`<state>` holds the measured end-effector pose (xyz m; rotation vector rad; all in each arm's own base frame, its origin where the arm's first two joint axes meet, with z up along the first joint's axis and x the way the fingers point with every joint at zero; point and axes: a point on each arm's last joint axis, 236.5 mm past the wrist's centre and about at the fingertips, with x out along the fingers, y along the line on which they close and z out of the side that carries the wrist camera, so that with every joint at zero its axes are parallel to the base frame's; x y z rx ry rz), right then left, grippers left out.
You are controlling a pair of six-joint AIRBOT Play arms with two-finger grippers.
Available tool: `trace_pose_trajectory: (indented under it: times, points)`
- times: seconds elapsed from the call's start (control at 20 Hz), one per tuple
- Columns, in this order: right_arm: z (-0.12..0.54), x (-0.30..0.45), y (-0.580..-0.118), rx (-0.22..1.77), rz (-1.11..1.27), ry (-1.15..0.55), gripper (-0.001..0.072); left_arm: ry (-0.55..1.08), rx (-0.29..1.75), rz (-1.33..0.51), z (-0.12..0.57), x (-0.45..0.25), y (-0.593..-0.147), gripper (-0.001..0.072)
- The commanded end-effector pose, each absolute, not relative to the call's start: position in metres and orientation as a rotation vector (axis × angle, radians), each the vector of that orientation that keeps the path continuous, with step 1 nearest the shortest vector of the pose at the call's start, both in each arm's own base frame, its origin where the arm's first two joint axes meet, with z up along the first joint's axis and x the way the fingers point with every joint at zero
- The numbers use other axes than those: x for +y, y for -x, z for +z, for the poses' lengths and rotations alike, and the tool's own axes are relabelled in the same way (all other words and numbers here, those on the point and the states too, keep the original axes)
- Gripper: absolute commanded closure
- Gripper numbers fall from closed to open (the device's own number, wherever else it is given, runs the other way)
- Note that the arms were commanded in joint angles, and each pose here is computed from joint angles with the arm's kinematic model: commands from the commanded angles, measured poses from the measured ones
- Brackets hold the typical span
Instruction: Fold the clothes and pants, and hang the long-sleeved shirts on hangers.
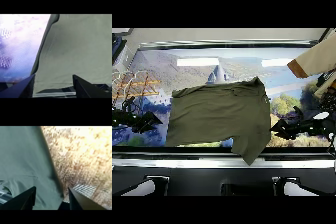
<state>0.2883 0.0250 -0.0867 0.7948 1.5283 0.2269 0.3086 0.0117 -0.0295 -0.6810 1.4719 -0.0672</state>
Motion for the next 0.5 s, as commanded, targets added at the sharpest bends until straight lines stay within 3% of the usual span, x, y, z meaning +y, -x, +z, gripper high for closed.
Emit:
trace_pose_trajectory:
  times: [0.0,0.2,0.25,0.35,0.45]
  points:
    - [-0.092,0.030,-0.291,1.501,0.203,-0.849,0.0235,0.684,1.477,-0.066,-0.031,0.011,-0.306,0.0179]
    - [-0.107,0.047,-0.275,1.510,0.200,-0.943,0.0243,0.684,1.476,-0.065,-0.031,0.011,-0.306,0.0179]
    - [-0.108,0.054,-0.273,1.502,0.215,-0.970,0.0359,0.684,1.476,-0.065,-0.031,0.011,-0.306,0.0179]
    - [-0.109,0.057,-0.272,1.493,0.221,-0.981,0.0680,0.687,1.492,-0.072,-0.032,0.009,-0.302,0.0179]
    - [-0.106,0.057,-0.277,1.467,0.225,-0.983,0.0679,0.660,1.549,-0.053,-0.043,0.012,-0.282,0.0179]
